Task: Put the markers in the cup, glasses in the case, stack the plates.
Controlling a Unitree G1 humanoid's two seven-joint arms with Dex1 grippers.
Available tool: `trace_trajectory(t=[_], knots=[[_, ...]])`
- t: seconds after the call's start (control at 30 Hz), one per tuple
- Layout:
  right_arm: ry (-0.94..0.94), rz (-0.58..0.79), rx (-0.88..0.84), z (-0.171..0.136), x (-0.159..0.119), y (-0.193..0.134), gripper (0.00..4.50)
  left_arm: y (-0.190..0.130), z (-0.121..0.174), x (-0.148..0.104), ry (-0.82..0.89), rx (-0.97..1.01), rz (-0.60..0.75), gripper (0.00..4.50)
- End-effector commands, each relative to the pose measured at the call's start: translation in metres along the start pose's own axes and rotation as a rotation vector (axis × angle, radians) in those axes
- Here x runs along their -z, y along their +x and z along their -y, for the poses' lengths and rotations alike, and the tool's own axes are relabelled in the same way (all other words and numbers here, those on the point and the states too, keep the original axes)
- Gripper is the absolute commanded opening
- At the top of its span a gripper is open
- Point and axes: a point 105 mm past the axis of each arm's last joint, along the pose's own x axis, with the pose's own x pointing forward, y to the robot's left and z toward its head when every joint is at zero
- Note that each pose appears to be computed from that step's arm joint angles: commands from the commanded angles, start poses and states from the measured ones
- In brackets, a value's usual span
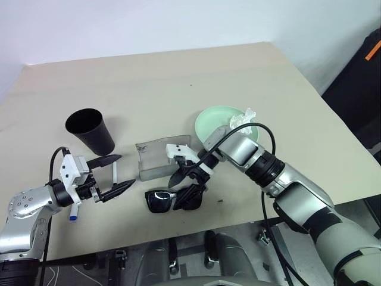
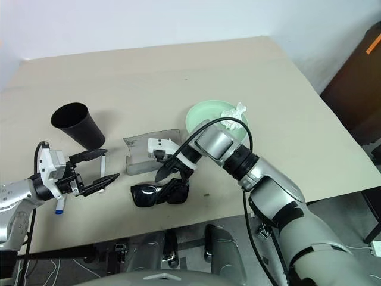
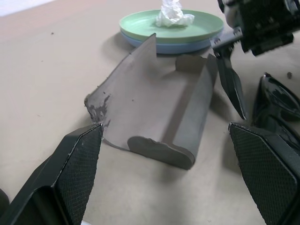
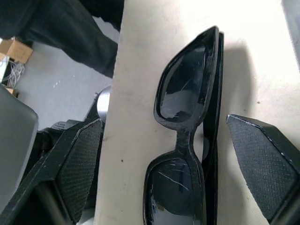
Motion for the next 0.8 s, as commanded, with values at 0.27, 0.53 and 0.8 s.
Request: trace_trajectory(t=[0.27,0.53,0.8], knots=[[-0.060,-0.011,0.020,-0.001,-0.012,-0.005,1.11,0.006,-0.001,-0.010,0.035,0.006,0.026,4.50],[-0.090,0.042,0.019,-0.012,-0.029,-0.029,0.03,0.011,-0.003,-0.009,0.023,0.018,0.035,4.50],[-0.267,0.184,0.117,-0.011,-0.068,-0.079,0.03,0.005,-0.010,-0.005,0.012,-0.028,0.041,4.50]])
